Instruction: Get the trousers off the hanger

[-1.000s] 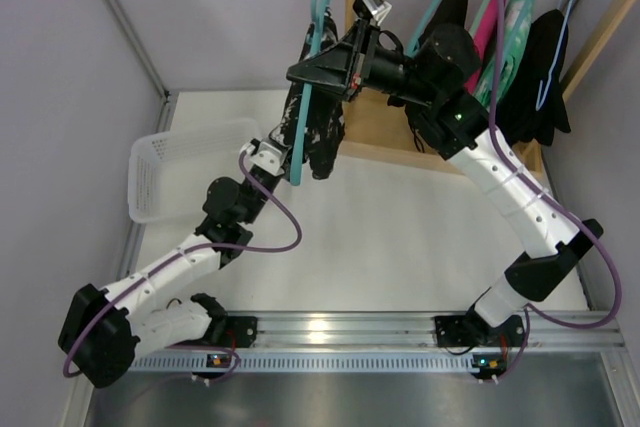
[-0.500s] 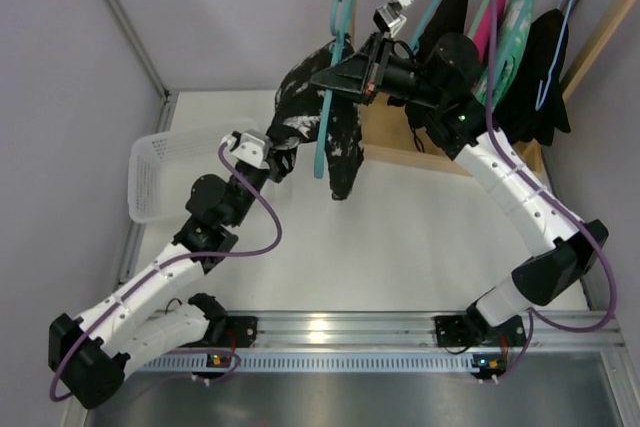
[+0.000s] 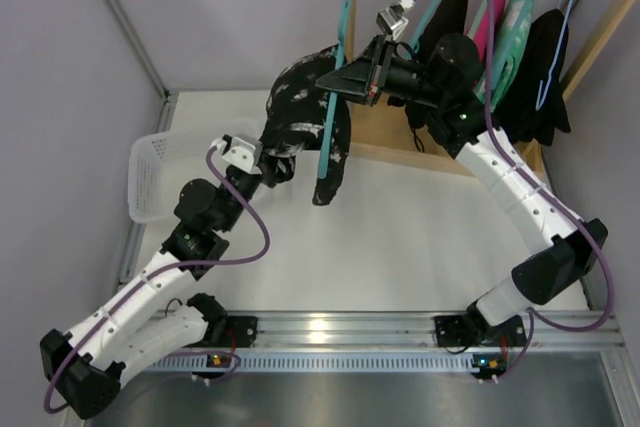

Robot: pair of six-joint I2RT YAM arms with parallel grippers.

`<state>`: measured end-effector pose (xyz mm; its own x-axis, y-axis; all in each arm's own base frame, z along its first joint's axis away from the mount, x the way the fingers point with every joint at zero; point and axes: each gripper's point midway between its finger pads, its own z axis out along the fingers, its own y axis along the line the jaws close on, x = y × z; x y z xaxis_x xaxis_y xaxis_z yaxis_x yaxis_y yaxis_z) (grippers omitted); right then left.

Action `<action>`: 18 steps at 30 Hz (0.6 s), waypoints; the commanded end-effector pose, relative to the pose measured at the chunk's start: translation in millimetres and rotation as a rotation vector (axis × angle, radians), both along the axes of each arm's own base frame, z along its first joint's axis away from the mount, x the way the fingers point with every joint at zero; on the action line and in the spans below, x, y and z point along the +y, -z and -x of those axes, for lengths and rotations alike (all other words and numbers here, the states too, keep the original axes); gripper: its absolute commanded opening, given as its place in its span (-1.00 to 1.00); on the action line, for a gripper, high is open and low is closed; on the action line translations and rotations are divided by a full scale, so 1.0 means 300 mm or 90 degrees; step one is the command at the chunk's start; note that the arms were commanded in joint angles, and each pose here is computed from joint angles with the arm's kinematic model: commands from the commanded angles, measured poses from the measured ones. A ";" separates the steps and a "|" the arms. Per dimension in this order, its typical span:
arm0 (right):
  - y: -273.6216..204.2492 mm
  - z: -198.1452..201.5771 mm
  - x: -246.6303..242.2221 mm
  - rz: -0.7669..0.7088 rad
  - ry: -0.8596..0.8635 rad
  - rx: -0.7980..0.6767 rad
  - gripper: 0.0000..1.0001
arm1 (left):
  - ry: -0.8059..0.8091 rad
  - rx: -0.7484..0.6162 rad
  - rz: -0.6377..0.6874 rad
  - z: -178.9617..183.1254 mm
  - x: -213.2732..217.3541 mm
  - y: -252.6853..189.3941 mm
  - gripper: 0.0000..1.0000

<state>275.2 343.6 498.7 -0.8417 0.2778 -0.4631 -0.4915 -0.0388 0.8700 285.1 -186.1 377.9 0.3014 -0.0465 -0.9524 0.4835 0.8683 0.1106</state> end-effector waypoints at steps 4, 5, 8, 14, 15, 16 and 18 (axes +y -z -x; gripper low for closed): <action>-0.373 0.106 -0.123 -0.126 0.057 -0.208 -1.00 | 0.072 -0.030 0.034 0.077 -0.028 -0.041 -0.38; -0.380 0.113 -0.124 -0.128 0.057 -0.208 -1.00 | 0.093 -0.030 0.031 0.086 -0.045 -0.040 -0.28; -0.389 0.123 -0.118 -0.132 0.052 -0.208 -1.00 | 0.133 -0.033 0.028 0.106 -0.078 -0.053 0.04; -0.381 0.133 -0.099 -0.137 0.040 -0.193 -1.00 | 0.162 -0.027 0.057 0.093 -0.119 -0.129 0.23; -0.382 0.133 -0.099 -0.138 0.040 -0.194 -1.00 | 0.164 -0.025 0.064 0.088 -0.124 -0.144 0.30; -0.376 0.128 -0.094 -0.136 0.040 -0.191 -1.00 | 0.167 -0.018 0.064 0.076 -0.138 -0.141 0.32; -0.377 0.126 -0.095 -0.137 0.042 -0.189 -1.00 | 0.194 -0.019 0.077 0.092 -0.154 -0.172 0.48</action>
